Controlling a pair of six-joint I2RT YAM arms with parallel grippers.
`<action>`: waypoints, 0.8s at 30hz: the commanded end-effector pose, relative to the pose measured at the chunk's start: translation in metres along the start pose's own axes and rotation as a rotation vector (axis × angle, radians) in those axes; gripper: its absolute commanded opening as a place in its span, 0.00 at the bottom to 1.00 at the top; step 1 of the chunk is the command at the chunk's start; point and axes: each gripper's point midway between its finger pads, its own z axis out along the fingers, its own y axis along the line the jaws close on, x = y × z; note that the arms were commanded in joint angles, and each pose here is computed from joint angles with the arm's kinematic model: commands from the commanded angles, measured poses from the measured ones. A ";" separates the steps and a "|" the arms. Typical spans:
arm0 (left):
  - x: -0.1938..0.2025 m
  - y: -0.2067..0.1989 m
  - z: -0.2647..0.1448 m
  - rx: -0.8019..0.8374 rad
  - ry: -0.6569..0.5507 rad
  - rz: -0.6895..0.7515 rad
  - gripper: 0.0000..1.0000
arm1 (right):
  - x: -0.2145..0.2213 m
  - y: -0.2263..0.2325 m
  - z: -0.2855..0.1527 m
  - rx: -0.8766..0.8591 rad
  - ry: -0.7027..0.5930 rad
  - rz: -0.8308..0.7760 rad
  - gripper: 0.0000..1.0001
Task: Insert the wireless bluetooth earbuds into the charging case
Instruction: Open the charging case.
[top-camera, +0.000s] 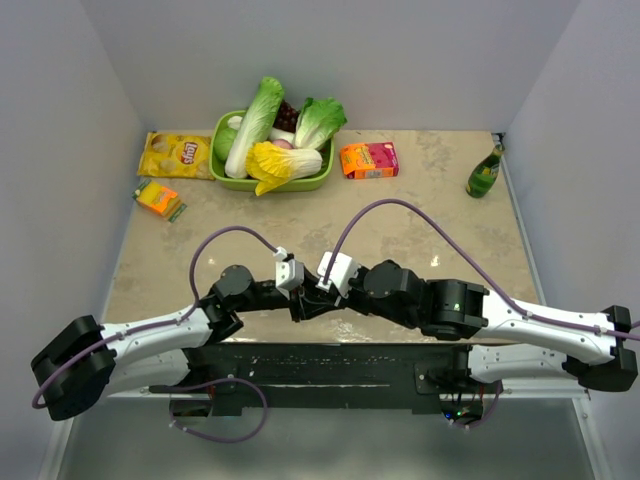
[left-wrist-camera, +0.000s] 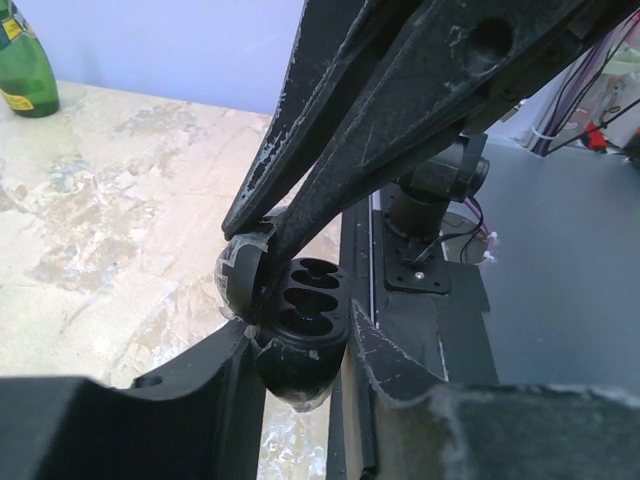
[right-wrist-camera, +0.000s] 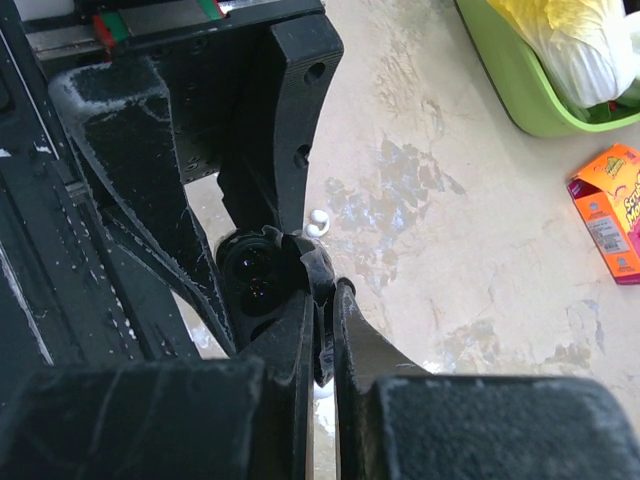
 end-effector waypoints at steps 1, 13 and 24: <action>-0.015 0.004 0.003 -0.005 -0.050 0.040 0.24 | -0.024 -0.002 -0.010 -0.014 -0.076 0.037 0.00; -0.014 0.004 0.003 -0.007 -0.053 0.037 0.00 | -0.024 -0.002 -0.009 -0.006 -0.077 0.060 0.00; -0.014 0.009 -0.008 -0.072 -0.115 0.009 0.00 | -0.068 -0.042 -0.032 0.145 -0.257 0.276 0.76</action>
